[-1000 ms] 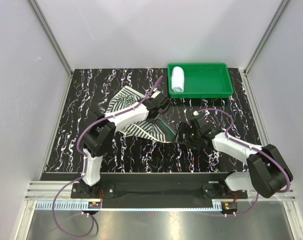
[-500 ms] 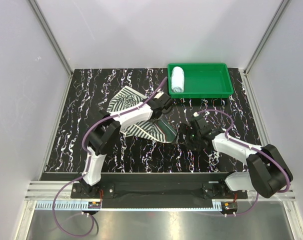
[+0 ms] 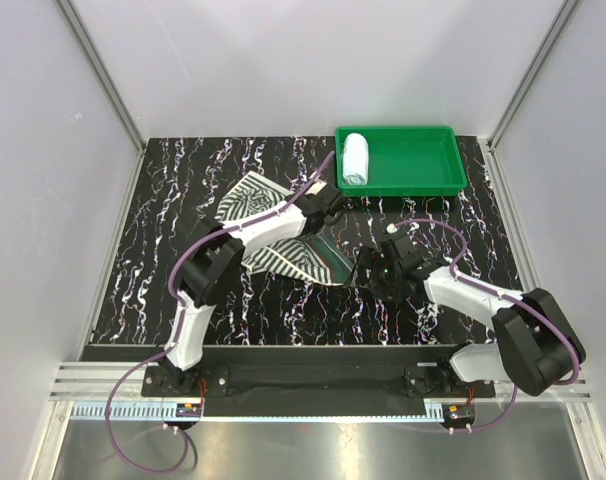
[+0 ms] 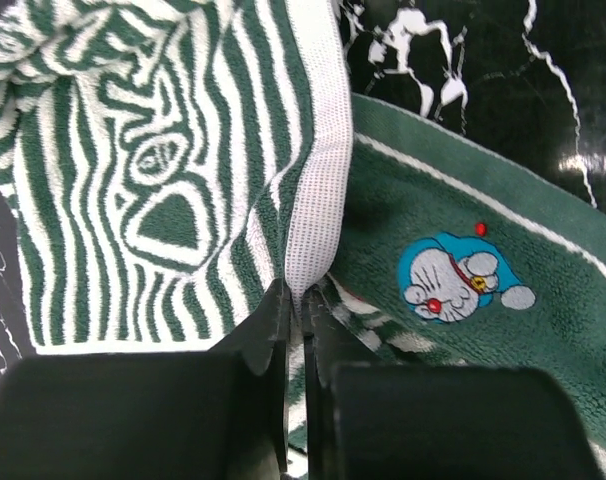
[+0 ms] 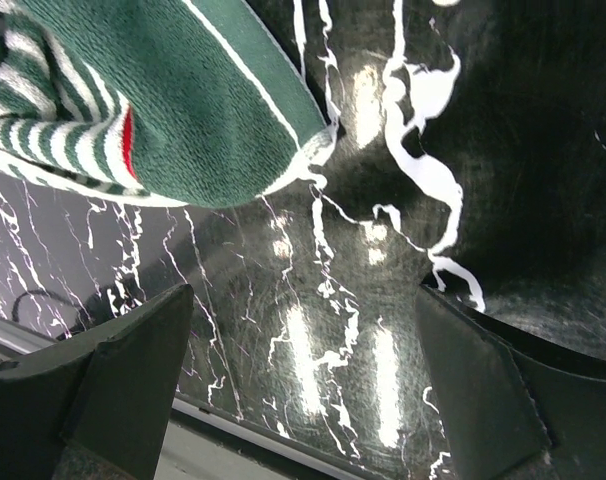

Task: Roll the towels
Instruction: Move the towel to the center of the board, then flatten the towel

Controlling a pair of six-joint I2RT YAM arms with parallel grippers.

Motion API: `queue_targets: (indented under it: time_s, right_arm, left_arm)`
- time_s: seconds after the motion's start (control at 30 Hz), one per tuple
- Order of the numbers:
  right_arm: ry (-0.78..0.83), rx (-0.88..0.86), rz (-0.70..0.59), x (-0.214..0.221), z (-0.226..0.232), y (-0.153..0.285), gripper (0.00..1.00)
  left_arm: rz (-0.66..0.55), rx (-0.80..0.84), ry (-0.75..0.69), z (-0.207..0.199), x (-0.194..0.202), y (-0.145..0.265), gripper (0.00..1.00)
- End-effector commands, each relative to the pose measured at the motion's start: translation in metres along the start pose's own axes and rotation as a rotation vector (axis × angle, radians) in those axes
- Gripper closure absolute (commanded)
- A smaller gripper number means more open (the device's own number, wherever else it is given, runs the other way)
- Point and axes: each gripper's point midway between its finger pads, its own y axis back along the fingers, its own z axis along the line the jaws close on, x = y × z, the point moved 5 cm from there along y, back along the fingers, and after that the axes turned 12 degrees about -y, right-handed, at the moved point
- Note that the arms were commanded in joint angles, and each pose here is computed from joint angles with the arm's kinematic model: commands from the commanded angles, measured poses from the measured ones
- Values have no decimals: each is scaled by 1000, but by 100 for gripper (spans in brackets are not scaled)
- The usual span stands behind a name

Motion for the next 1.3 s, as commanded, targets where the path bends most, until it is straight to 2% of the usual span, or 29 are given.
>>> queue_targets:
  time_s: [0.0, 0.2, 0.33, 0.6, 0.73, 0.83, 0.87, 0.93, 1.03, 1.17, 1.27]
  right_arm:
    - [10, 12, -13, -1, -3, -8, 2]
    - [3, -21, 6, -7, 11, -24, 5]
    - [0, -24, 1, -14, 19, -34, 8]
    - [-7, 21, 18, -19, 18, -57, 17]
    - [-27, 28, 26, -18, 15, -67, 31]
    - [-47, 43, 29, -16, 11, -75, 53]
    - [-50, 49, 32, -15, 9, -77, 63]
    - [-57, 43, 35, -16, 10, -86, 73]
    - [-64, 52, 46, -15, 8, -93, 99]
    - [-57, 52, 19, -20, 12, -85, 100]
    - [-33, 66, -8, -30, 21, -62, 100]
  left_arm:
    - [-101, -18, 116, 33, -31, 33, 100]
    - [-169, 80, 296, 69, -39, 70, 100]
    - [-188, 128, 421, 96, -29, 78, 100]
    - [-181, 185, 501, 116, -4, 79, 100]
    - [-173, 186, 526, 121, 6, 74, 100]
    - [-174, 199, 536, 122, 11, 74, 100]
    - [-174, 200, 540, 123, 13, 74, 100]
    - [-182, 202, 548, 126, 15, 76, 100]
    - [-180, 218, 563, 128, 21, 77, 100]
    - [-183, 291, 625, 142, 31, 82, 100]
    - [-200, 328, 680, 165, 40, 94, 100]
